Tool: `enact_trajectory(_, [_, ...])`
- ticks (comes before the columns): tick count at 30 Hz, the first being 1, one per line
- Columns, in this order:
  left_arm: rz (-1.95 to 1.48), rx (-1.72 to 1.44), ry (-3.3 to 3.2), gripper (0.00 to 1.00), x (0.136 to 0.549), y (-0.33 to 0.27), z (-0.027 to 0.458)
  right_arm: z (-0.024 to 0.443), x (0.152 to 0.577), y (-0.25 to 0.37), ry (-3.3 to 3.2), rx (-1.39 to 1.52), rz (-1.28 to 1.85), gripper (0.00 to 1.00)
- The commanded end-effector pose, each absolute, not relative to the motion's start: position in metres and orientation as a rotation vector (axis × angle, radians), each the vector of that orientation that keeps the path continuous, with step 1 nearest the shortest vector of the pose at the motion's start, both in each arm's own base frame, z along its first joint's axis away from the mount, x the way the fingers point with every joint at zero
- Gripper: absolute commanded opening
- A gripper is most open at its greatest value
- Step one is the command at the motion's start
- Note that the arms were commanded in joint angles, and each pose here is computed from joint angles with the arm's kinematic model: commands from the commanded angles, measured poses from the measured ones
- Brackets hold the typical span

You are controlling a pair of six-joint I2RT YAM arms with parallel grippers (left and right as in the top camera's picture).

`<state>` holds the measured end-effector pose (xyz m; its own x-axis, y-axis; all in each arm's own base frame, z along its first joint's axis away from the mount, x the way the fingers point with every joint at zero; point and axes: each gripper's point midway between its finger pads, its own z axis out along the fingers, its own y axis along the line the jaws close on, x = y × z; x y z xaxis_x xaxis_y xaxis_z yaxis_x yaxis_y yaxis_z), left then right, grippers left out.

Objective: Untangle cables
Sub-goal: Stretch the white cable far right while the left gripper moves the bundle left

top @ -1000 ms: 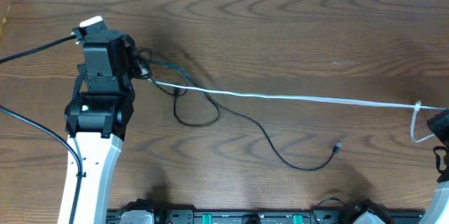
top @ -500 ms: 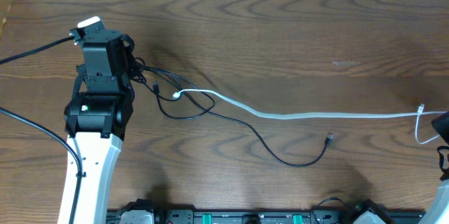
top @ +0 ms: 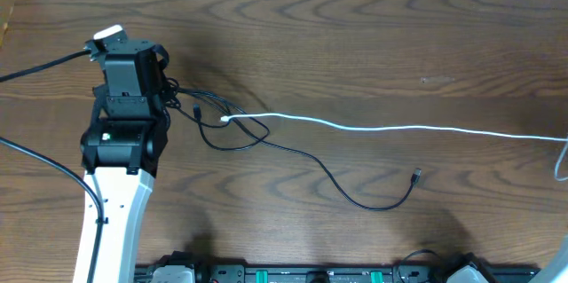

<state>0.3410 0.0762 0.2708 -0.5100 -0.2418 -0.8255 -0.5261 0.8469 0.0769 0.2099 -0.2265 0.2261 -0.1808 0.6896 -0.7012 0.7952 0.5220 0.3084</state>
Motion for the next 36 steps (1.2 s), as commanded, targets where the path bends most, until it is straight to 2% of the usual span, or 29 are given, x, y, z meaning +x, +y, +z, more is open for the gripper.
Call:
enact_trajectory(1, [0.516, -0.624, 2.074, 0.14, 0.333, 0.101, 0.283, 0.221, 0.206, -0.236, 1.896, 1.277, -0.161, 0.01])
enact_trajectory(7, [0.576, -0.707, 2.093, 0.14, 0.318, 0.127, 0.277, 0.213, 0.202, -0.247, 1.858, 1.367, -0.136, 0.01])
enact_trajectory(15, [0.566, -0.821, 2.108, 0.14, 0.304, 0.148, 0.267, 0.202, 0.225, -0.233, 1.896, 1.331, 0.081, 0.01])
enact_trajectory(17, [0.49, -0.794, 2.139, 0.08, 0.309, 0.139, 0.263, 0.2, 0.232, -0.226, 1.909, 1.307, 0.16, 0.01])
enact_trajectory(27, [0.09, -0.644, 2.236, 0.08, 0.333, 0.086, 0.251, 0.183, 0.239, -0.218, 1.961, 1.32, 0.258, 0.01])
enact_trajectory(33, [-0.416, -0.34, 2.259, 0.08, 0.357, 0.008, 0.259, 0.177, 0.253, -0.194, 2.045, 1.225, 0.362, 0.01])
enact_trajectory(36, [-0.536, -0.137, 2.259, 0.07, 0.363, -0.025, 0.26, 0.174, 0.263, -0.183, 2.099, 1.14, 0.366, 0.01])
